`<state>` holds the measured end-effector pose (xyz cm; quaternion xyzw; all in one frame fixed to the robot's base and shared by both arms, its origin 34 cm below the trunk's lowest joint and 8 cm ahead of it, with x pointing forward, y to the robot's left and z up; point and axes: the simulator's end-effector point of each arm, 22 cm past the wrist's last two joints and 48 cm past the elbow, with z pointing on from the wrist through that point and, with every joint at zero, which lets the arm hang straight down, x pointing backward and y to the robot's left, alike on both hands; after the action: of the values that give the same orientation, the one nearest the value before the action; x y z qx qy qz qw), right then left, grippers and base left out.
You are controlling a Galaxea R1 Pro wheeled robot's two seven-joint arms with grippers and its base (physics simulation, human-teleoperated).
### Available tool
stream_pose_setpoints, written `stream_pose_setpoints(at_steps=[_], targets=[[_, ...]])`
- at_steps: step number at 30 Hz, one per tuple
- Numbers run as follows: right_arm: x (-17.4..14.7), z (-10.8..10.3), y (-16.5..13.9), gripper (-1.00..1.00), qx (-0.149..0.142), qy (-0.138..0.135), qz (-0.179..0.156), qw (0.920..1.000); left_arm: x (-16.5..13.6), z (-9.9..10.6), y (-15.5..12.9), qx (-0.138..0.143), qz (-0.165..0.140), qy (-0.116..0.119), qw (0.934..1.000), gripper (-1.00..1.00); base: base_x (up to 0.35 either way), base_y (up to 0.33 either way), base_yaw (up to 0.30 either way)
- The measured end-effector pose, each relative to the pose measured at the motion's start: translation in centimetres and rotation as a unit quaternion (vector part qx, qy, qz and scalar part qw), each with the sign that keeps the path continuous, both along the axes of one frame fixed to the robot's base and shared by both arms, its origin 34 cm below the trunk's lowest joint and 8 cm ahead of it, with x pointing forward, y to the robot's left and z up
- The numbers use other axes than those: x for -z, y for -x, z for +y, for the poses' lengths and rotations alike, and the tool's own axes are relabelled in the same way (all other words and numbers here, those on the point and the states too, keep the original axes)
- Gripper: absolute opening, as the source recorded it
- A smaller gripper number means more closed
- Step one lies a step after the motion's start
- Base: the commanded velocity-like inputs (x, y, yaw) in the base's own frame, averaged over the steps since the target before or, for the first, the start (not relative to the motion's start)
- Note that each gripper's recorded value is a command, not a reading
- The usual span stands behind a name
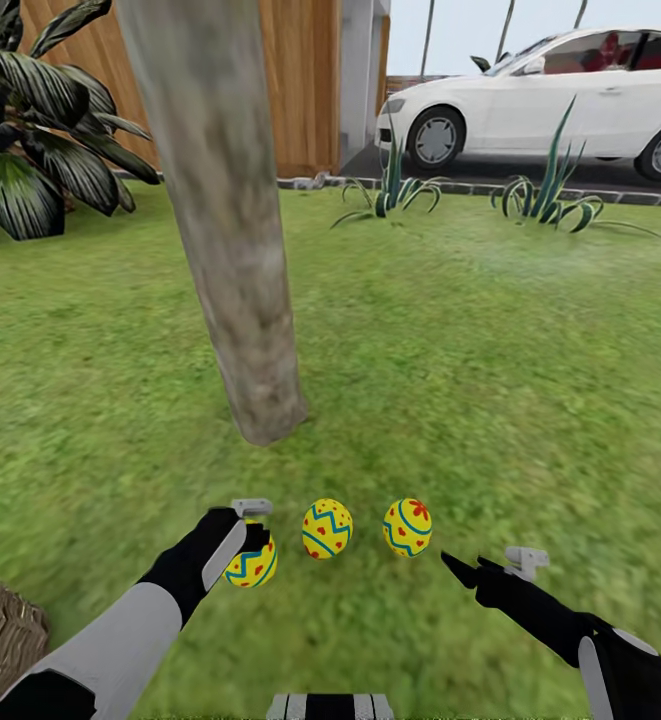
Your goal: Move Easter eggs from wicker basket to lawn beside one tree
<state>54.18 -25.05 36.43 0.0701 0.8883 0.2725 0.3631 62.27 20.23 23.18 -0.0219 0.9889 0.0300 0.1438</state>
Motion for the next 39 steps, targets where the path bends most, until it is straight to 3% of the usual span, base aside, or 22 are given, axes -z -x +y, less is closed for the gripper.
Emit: stream_pose_setpoints(at_steps=[17, 24, 39], targets=[[3.3, 0.0, 1.0, 1.0, 0.0, 0.0, 0.035, 0.9994, 3.7, 0.0, 1.7, -0.001, 0.029, 0.0, 0.9996, -1.0, 0.0, 0.0, 0.0], [3.3, 0.0, 1.0, 1.0, 0.0, 0.0, 0.035, 0.9994, 3.6, -0.1, 1.5, -0.001, 0.027, 0.001, 0.9996, -1.0, 0.002, 0.0, 0.0], [3.3, 0.0, 1.0, 1.0, 0.0, 0.0, 0.035, 0.9994, 3.5, 0.0, 1.5, -0.002, 0.027, -0.003, 0.9996, -1.0, 0.218, 0.0, 0.0]])
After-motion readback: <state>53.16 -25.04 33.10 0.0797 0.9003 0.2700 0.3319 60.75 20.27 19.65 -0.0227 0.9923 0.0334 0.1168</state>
